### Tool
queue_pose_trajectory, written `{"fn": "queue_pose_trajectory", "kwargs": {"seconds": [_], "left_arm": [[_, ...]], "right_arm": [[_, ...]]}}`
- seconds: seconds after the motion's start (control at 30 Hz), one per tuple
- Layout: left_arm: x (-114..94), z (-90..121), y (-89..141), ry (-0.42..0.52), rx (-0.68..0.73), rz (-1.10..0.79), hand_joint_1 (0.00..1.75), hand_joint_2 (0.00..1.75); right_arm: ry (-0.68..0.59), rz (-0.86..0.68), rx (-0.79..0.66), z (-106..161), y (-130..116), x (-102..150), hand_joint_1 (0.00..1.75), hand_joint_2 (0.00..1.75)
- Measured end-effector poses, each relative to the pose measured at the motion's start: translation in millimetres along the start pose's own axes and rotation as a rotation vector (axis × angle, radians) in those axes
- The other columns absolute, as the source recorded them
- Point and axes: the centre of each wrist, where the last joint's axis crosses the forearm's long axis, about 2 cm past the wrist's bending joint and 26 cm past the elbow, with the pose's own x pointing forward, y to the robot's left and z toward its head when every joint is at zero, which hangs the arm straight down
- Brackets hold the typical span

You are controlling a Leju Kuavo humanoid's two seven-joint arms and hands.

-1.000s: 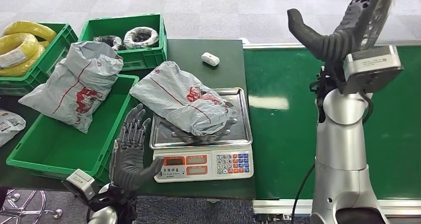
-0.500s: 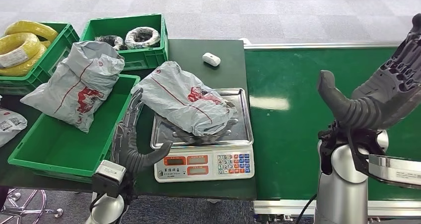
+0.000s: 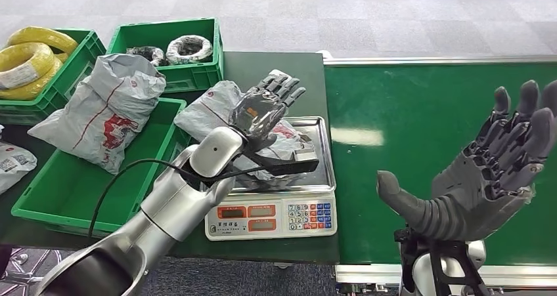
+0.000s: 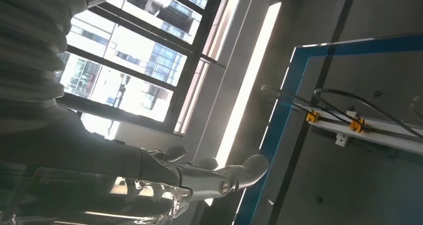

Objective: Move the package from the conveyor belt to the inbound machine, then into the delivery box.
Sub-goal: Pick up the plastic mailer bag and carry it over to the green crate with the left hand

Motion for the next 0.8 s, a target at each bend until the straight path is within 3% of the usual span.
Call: {"fn": "queue_pose_trajectory", "kwargs": {"seconds": [0.13, 0.27, 0.5, 0.8], "left_arm": [[22.1, -19.8, -17.8, -0.097, -0.136, -0.186, 0.0, 1.75], [36.1, -20.8, -38.8, -0.207, -0.258, -0.311, 0.0, 1.75], [37.2, -16.7, -56.6, -0.276, -0.357, -0.418, 0.0, 1.75], [35.9, -19.9, -57.9, -0.31, -0.395, -0.467, 0.0, 1.75]], "right_arm": [[0.009, 0.045, -0.02, 5.2, -1.1, 8.0, 0.0, 1.75], [0.022, 0.069, -0.032, 10.9, -1.5, 13.9, 0.0, 1.75], [0.035, 0.081, -0.032, 16.8, -1.1, 20.1, 0.0, 1.75], [0.042, 0.095, -0.032, 21.0, -1.2, 22.8, 0.0, 1.75]]}}
